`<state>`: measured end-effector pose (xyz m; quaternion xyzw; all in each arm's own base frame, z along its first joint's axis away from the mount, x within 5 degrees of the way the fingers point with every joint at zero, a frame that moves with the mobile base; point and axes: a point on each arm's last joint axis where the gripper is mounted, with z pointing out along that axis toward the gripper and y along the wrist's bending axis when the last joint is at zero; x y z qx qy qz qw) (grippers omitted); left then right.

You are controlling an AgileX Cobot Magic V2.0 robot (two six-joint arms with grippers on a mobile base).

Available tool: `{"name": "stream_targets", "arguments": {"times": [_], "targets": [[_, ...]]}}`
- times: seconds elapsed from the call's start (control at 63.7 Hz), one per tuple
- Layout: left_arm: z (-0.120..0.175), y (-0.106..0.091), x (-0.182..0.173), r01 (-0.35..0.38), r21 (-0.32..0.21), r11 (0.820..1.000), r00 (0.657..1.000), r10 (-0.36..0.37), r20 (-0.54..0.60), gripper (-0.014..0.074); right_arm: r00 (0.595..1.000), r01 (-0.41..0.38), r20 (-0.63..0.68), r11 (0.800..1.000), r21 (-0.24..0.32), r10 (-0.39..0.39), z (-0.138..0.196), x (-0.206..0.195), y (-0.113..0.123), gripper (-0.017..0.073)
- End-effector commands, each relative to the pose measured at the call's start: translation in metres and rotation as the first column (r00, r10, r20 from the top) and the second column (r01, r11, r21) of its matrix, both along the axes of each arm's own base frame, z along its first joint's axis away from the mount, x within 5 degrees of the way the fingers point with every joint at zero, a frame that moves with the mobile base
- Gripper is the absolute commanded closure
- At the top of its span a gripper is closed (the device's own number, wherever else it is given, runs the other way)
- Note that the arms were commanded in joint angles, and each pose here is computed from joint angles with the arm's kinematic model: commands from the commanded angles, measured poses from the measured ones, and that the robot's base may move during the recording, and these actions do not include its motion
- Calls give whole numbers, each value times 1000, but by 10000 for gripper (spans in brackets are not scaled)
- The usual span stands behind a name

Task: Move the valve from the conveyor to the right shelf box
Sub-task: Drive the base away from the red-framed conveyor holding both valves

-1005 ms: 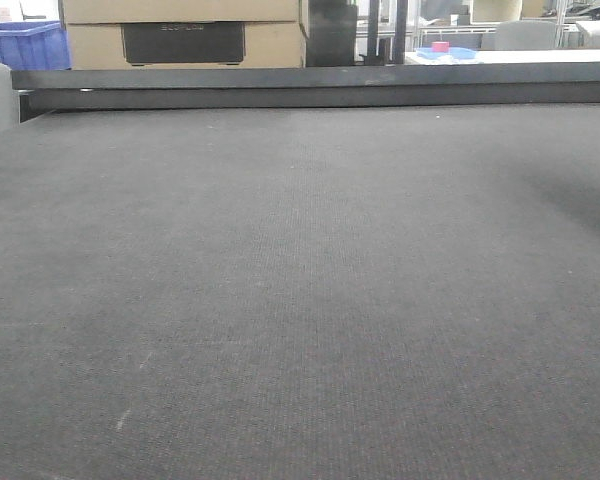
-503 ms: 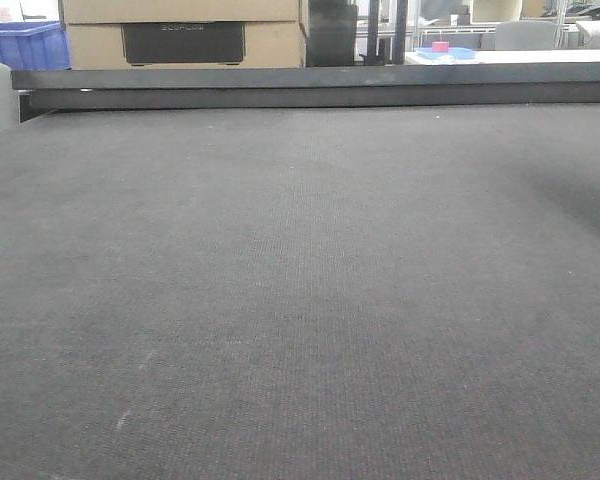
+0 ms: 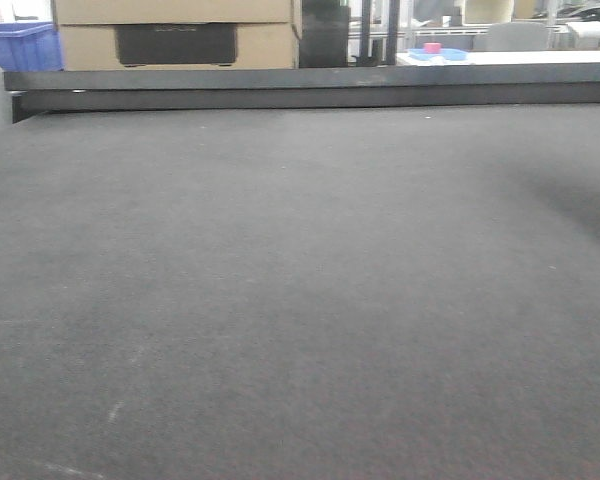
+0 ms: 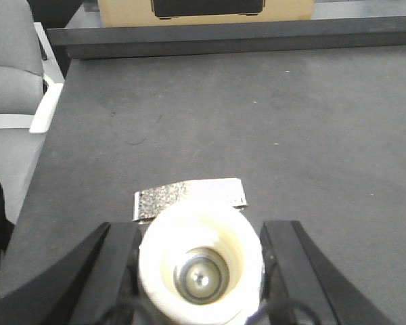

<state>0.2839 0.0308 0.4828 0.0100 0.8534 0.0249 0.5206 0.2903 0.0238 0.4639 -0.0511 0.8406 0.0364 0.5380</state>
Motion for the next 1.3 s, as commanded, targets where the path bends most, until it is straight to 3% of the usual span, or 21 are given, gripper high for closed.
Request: {"name": "stream_targets", "arguments": {"times": [0.0,1.288], "targets": [[11,-2,-3,0,-12,1000,997,1,80,704,993,3,114,1000,-3,-3,17,-4,-1,713],[11,-2,-3,0,-12,1000,997,1,80,704,993,3,116,1000,-3,-3,18,-4,-1,713]]}}
